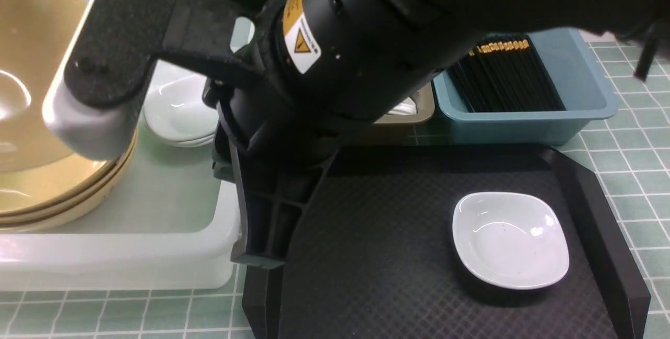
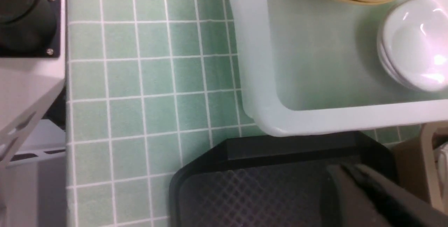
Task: On blue table put chopsticks spoon bowls plates into blue grey white boxes.
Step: 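Place the tan bowl onto the bowl stack in the left bin with the left gripper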
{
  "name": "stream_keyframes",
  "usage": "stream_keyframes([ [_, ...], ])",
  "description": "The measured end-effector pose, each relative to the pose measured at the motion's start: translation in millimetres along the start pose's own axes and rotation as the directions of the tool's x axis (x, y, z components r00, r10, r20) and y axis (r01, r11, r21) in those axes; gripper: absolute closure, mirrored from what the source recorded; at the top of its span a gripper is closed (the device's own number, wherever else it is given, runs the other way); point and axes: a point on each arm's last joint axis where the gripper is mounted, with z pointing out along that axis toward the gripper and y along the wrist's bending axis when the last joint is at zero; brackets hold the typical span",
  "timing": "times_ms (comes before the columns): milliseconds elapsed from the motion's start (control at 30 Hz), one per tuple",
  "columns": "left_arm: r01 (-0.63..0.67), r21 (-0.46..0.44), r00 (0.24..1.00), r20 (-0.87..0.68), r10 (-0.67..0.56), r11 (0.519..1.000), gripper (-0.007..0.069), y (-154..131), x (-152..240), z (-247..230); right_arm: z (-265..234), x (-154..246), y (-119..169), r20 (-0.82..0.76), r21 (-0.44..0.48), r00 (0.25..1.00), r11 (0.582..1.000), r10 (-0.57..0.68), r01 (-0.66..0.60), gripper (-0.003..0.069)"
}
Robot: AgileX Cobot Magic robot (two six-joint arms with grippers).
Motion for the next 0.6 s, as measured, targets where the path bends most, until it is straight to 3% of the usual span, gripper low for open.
stream_keyframes([
  [467, 0.157, -0.010, 0.970, -0.184, -0.157, 0.987, 0.0613, 37.5, -0.2, 86.3, 0.0, 0.4, -0.9, -0.003, 0.007, 1.000, 1.000, -0.025, 0.025, 0.0622],
  [600, 0.180, -0.013, 0.961, -0.210, -0.179, 0.984, 0.0578, 43.4, 1.8, 99.9, 0.0, 0.4, -1.0, -0.004, 0.008, 1.000, 1.000, -0.028, 0.028, 0.0622],
])
